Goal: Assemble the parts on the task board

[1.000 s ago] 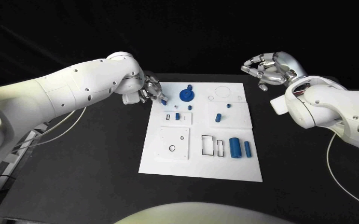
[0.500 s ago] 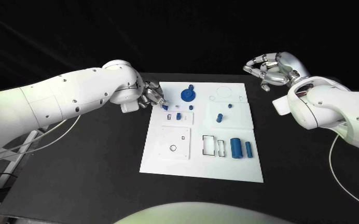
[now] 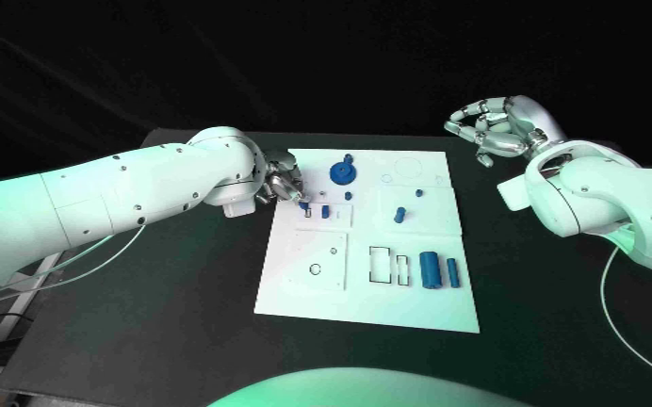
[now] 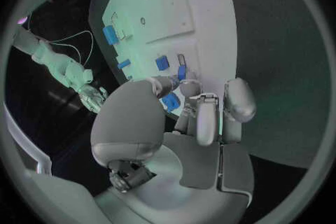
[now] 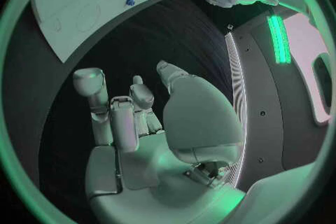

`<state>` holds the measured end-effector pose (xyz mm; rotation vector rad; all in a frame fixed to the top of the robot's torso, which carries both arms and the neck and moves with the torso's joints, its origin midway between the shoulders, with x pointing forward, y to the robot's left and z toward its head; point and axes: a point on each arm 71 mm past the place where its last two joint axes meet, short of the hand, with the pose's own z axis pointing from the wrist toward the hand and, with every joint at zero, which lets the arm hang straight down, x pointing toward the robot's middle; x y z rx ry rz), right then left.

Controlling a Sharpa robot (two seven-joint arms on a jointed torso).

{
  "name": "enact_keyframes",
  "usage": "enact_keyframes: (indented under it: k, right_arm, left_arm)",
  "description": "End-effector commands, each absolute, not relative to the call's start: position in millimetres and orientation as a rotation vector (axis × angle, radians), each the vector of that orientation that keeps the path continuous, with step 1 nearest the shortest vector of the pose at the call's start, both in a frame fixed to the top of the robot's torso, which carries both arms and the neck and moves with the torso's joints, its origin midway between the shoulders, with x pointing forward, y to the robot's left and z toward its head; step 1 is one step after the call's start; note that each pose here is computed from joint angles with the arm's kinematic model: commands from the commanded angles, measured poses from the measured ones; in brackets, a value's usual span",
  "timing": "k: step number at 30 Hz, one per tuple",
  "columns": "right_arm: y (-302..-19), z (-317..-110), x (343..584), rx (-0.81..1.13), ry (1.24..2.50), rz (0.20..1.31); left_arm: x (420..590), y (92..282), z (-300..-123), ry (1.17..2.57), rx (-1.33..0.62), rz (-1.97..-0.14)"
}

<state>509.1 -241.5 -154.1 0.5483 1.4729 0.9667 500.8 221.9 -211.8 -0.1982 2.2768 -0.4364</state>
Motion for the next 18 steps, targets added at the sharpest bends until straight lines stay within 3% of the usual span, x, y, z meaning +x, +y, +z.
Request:
enact_keyframes:
  k: [1, 18]
  right_arm:
    - [-241.4, -153.6, 508.9, 0.536, 1.465, 0.959]
    - [-242.1, -153.6, 508.7, 0.537, 1.465, 0.957]
  left_arm:
    - [500.2, 218.5, -210.2, 2.246, -0.145, -0.439]
    - [495.9, 213.7, -212.0, 2.272, -0.121, -0.430]
